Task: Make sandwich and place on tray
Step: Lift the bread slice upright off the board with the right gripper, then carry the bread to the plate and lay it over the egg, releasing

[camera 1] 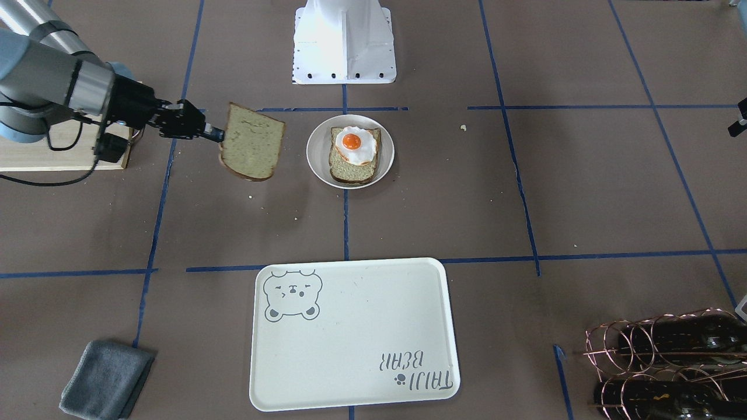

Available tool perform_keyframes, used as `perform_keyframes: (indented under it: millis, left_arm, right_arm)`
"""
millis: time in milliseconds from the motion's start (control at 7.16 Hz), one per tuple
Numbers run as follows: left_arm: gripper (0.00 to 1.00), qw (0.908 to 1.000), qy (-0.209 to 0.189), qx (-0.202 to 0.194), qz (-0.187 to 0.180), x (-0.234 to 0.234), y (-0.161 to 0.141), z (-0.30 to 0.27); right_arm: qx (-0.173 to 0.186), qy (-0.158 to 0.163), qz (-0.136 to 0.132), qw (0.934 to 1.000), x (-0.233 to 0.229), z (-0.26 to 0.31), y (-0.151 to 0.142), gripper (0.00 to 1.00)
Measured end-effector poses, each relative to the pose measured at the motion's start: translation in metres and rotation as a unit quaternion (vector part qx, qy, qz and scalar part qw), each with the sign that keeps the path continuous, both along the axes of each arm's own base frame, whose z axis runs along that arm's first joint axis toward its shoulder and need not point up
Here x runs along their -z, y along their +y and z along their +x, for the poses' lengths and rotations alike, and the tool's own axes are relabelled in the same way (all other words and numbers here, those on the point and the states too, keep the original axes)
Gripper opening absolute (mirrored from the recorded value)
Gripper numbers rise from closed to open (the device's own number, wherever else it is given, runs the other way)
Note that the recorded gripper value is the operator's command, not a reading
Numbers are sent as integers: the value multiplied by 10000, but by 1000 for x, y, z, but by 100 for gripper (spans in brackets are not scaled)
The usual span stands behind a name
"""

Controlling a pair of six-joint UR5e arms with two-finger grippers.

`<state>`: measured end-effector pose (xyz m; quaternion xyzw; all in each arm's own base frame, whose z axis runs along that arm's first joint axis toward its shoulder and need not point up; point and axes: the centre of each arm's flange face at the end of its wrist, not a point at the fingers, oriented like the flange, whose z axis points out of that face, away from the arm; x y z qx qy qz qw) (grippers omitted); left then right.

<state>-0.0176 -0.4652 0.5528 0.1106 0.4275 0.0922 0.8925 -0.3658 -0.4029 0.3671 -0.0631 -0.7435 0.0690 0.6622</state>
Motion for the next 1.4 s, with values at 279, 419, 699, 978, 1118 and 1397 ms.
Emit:
perform_keyframes:
  millis: [279, 419, 699, 978, 1118, 1397]
  left_arm:
    - [100, 10000, 1, 0, 9, 1, 0, 0]
    - [100, 10000, 2, 0, 15, 2, 0, 0]
    - [100, 10000, 3, 0, 34, 3, 0, 0]
    - [100, 10000, 5, 0, 56, 6, 0, 0]
    - [100, 10000, 5, 0, 59, 6, 0, 0]
    - [100, 10000, 6, 0, 66, 7, 0, 0]
  right_arm:
    - [21, -272, 17, 9996, 43, -85, 6, 0]
    - [14, -332, 2, 9994, 55, -110, 9, 0]
    - [36, -343, -17, 9994, 62, -137, 15, 0]
    - [70, -342, -36, 9994, 63, -148, 21, 0]
    - [90, -337, -41, 9994, 61, -150, 24, 0]
    - [134, -313, -56, 9994, 56, -152, 29, 0]
